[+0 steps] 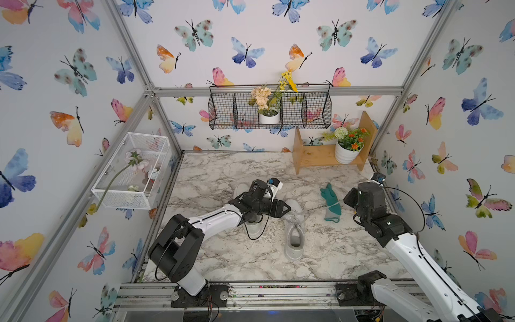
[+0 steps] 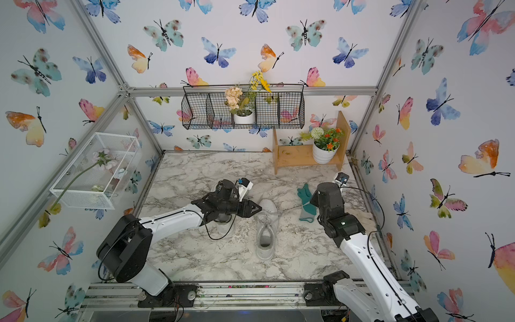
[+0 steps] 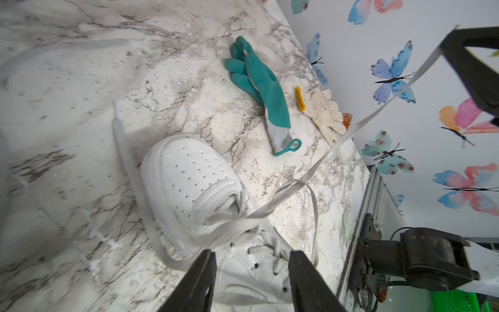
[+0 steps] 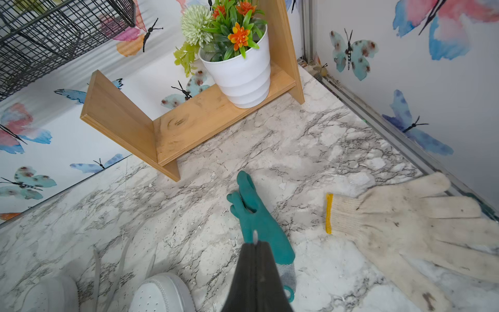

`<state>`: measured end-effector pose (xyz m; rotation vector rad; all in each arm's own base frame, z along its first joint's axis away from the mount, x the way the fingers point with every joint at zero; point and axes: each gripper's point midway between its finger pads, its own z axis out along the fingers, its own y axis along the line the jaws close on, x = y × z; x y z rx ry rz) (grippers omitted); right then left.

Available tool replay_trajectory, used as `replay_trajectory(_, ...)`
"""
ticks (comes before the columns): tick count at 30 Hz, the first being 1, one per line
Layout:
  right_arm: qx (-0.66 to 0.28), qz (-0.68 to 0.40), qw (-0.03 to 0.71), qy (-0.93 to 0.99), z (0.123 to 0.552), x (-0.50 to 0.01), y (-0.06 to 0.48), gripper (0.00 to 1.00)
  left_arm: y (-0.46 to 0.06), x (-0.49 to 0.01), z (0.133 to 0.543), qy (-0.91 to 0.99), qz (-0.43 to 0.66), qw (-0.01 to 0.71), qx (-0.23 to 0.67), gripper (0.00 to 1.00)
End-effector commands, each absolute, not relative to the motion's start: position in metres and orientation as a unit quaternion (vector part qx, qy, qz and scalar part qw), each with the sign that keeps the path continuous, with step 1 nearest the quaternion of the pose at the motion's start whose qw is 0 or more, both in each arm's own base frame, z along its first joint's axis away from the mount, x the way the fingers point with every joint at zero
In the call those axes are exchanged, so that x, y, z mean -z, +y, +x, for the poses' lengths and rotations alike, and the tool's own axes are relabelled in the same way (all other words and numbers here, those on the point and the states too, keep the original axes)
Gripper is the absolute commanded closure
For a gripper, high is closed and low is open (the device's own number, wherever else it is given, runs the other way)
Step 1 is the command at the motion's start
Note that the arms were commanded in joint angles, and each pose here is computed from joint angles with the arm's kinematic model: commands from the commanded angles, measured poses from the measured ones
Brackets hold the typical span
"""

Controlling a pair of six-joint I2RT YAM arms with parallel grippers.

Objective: Tie the shoes
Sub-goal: Cross the shoelace with the shoelace, then tie the shoelace on the shoe.

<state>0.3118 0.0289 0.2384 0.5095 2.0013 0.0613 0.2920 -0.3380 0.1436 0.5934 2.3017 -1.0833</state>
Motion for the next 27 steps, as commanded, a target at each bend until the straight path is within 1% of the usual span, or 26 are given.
replay_trajectory(1,0.016,0.209,0.523,0.826,0.311,-0.249,0.016,0.98,-0.313,-0.136,0.297,0.882,0.207,0.263,0.332,0.5)
replay_trajectory(5,0.018,0.195,0.527,0.827,0.312,-0.252,0.017,0.98,-0.306,-0.134,0.296,0.895,0.18,0.25,0.321,0.5)
replay_trajectory(7,0.006,0.182,0.532,0.827,0.314,-0.254,0.023,0.98,-0.303,-0.128,0.3,0.907,0.16,0.236,0.31,0.52)
replay_trajectory(13,-0.013,0.172,0.526,0.833,0.317,-0.246,0.031,0.98,-0.303,-0.104,0.329,0.936,0.154,0.211,0.235,0.65)
replay_trajectory(15,-0.015,0.171,0.525,0.833,0.317,-0.246,0.032,0.98,-0.305,-0.093,0.337,0.942,0.16,0.202,0.214,0.68)
replay_trajectory(20,-0.018,0.169,0.525,0.834,0.318,-0.247,0.034,0.98,-0.306,-0.063,0.344,0.953,0.182,0.166,0.176,0.7)
replay_trajectory(27,-0.019,0.171,0.521,0.836,0.317,-0.244,0.033,0.98,-0.314,-0.041,0.336,0.953,0.197,0.135,0.184,0.69)
